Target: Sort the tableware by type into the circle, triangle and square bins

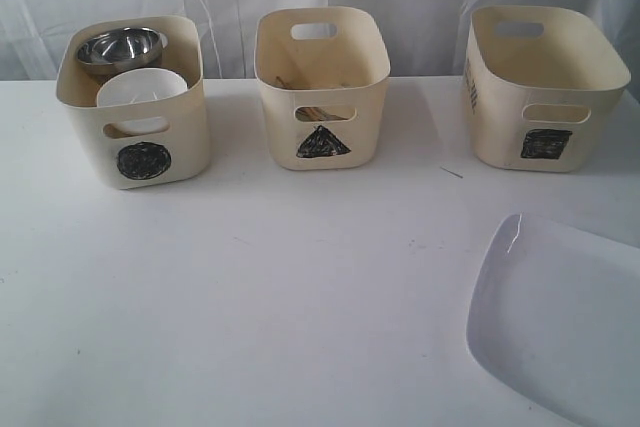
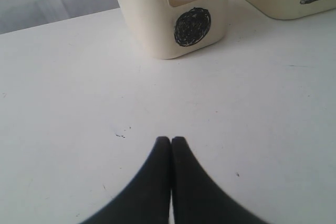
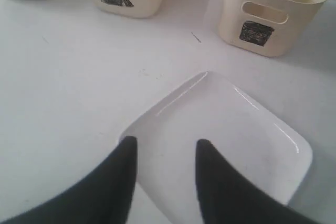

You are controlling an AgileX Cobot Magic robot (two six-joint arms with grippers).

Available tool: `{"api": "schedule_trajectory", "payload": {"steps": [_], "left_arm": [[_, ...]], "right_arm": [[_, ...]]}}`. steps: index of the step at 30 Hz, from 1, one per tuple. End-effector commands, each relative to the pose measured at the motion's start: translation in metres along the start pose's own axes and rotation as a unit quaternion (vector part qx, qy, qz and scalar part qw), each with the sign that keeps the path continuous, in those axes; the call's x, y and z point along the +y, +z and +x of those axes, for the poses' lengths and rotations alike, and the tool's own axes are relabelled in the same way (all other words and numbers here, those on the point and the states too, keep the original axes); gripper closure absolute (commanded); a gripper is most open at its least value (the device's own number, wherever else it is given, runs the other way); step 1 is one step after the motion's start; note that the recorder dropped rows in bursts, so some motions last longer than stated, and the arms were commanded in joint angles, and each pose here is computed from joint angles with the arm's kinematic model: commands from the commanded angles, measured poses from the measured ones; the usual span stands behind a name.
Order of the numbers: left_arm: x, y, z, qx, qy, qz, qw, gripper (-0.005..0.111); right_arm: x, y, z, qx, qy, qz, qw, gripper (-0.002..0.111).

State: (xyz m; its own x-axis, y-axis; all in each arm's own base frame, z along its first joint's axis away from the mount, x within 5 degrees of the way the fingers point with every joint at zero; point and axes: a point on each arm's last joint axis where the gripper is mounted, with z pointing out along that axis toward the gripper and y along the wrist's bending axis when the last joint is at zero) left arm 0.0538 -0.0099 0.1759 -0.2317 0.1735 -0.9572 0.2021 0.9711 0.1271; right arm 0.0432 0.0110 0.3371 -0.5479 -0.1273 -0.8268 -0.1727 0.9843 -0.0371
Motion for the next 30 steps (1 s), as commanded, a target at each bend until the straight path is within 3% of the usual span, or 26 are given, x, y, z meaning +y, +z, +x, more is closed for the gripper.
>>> {"api": "schedule_trajectory", "payload": {"steps": [1, 4, 11, 19, 25, 30], "left_arm": [[0.000, 0.000, 0.001, 0.001, -0.002, 0.000, 1.000, 0.107], [0.000, 0.000, 0.001, 0.001, -0.002, 0.000, 1.000, 0.107], [0.000, 0.000, 0.001, 0.001, -0.002, 0.000, 1.000, 0.107], [0.000, 0.000, 0.001, 0.001, -0.002, 0.000, 1.000, 0.107], [0.000, 0.000, 0.001, 0.001, -0.002, 0.000, 1.000, 0.107], [0.000, 0.000, 0.001, 0.001, -0.002, 0.000, 1.000, 0.107]], "right_arm": [[-0.008, 0.016, -0.007, 0.047, -0.049, 0.019, 0.998, 0.055], [-0.010, 0.035, -0.011, 0.096, -0.058, 0.009, 0.994, 0.055], [-0.015, 0.087, -0.018, 0.210, -0.103, 0.047, 0.971, 0.055], [0.041, 0.141, -0.014, 0.295, -0.181, 0.004, 0.938, 0.055], [0.083, 0.160, -0.001, 0.318, -0.210, 0.013, 0.924, 0.055], [0.103, 0.174, 0.011, 0.332, -0.235, 0.031, 0.913, 0.055]]}}
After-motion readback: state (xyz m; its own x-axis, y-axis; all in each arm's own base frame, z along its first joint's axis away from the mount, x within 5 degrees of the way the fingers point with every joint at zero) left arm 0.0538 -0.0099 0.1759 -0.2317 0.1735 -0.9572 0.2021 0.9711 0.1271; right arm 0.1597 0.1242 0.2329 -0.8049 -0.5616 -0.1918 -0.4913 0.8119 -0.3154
